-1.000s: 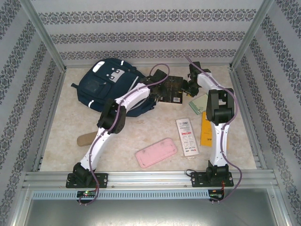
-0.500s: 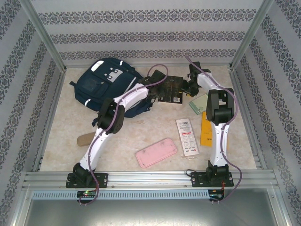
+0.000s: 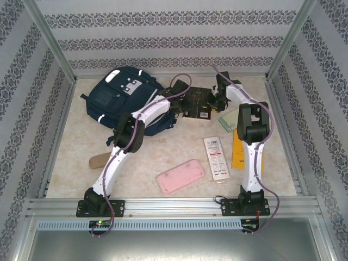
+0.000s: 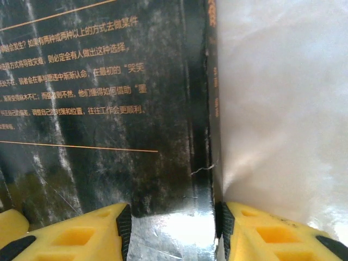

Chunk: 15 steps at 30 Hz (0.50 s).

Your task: Pack the student bag

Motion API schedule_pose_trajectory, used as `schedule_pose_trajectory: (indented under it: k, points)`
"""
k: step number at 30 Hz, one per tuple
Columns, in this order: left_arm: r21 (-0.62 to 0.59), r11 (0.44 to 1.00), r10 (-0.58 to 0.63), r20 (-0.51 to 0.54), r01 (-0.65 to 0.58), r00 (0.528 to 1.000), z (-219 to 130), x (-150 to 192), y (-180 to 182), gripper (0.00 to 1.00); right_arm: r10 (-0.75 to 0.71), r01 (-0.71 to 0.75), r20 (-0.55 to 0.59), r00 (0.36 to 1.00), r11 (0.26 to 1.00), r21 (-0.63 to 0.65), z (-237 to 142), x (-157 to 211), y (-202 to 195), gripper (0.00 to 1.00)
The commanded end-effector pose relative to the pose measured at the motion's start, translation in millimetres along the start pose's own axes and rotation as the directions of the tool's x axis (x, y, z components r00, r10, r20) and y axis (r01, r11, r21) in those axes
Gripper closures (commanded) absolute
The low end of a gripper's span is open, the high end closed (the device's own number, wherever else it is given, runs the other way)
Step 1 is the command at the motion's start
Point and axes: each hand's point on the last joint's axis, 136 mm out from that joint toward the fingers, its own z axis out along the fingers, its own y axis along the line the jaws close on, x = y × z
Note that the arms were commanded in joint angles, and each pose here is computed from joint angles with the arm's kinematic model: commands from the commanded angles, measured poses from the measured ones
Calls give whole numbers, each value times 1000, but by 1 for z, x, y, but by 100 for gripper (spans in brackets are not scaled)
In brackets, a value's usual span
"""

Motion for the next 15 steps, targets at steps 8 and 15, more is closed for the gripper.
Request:
schedule_pose_trajectory:
  k: [8,15]
  points:
    - [25,1000,-9,-148,12,989,22,32,9,70,0,-26,-48,999,832,-554,-47,15,103,54]
    - [42,999,6,-165,1,986,19,30,10,70,42,-52,-31,999,735,-676,-72,6,110,57]
